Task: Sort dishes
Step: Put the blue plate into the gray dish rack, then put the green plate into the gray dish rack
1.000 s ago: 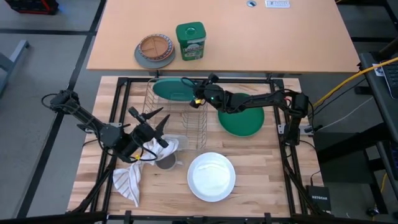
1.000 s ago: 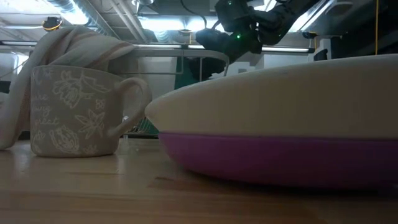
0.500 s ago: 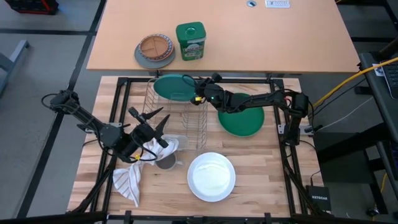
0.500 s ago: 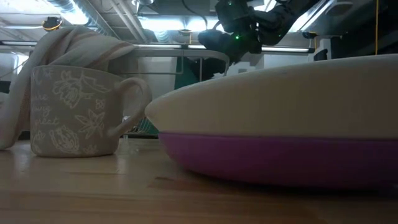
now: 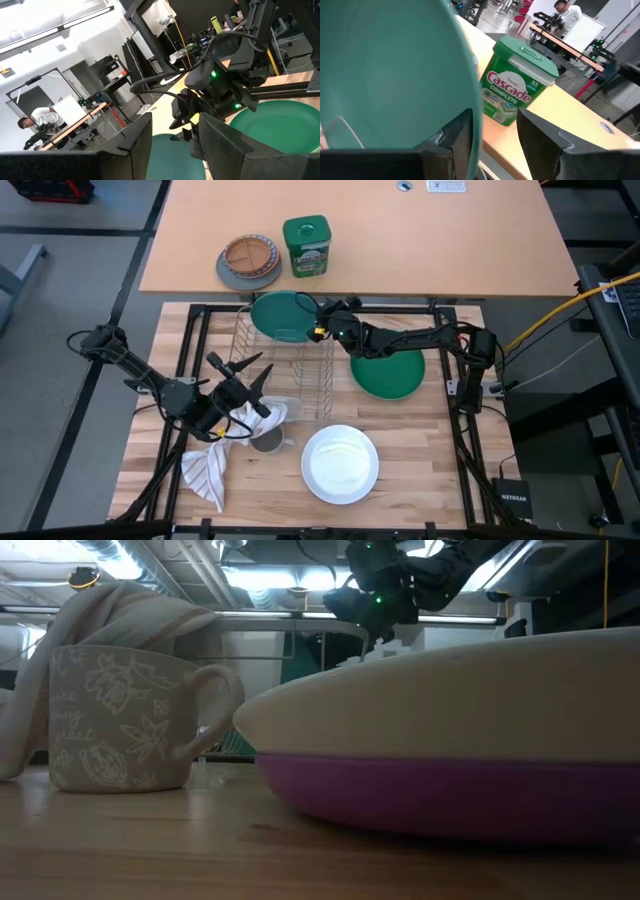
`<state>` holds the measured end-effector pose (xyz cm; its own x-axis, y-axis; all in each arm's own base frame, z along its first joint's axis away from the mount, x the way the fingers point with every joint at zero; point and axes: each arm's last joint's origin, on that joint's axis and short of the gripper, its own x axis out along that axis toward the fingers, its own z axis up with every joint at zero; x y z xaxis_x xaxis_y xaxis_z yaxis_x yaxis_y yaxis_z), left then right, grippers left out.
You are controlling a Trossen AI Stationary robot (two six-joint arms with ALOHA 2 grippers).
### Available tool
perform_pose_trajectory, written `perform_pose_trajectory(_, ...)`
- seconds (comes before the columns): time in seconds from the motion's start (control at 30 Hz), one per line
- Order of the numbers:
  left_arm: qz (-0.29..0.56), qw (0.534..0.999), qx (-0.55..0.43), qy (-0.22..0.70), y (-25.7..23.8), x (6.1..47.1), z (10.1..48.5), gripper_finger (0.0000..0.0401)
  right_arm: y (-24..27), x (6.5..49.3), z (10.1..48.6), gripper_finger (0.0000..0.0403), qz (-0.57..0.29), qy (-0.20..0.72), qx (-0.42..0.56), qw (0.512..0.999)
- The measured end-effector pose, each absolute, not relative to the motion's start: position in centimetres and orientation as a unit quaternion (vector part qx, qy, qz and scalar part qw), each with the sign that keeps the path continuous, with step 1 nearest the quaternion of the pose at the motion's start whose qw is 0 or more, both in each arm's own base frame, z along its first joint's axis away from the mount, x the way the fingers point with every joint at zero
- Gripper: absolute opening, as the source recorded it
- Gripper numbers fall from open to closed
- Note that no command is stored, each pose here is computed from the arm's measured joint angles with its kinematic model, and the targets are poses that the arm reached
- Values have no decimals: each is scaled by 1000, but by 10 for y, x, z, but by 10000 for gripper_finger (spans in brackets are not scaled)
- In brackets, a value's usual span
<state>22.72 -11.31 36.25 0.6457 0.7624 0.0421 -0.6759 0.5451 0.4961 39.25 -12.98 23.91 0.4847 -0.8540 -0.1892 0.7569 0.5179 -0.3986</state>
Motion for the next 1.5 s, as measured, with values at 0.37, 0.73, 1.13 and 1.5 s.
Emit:
perform_pose_trajectory(0.37,411,874,242,89,-113,227,363,153,-131,402,266,157,-469,185,-124,855)
perform_pose_trajectory(0.73,411,874,242,89,-113,227,363,153,-110,412,284,157,-436,213,-135,864)
perform_pose_trajectory(1.13,411,874,242,90,-113,227,363,153,-79,416,305,157,-422,252,-159,856)
perform_pose_trajectory(1.5,286,930,226,41,-106,243,349,153,-65,352,378,156,-419,393,-87,814)
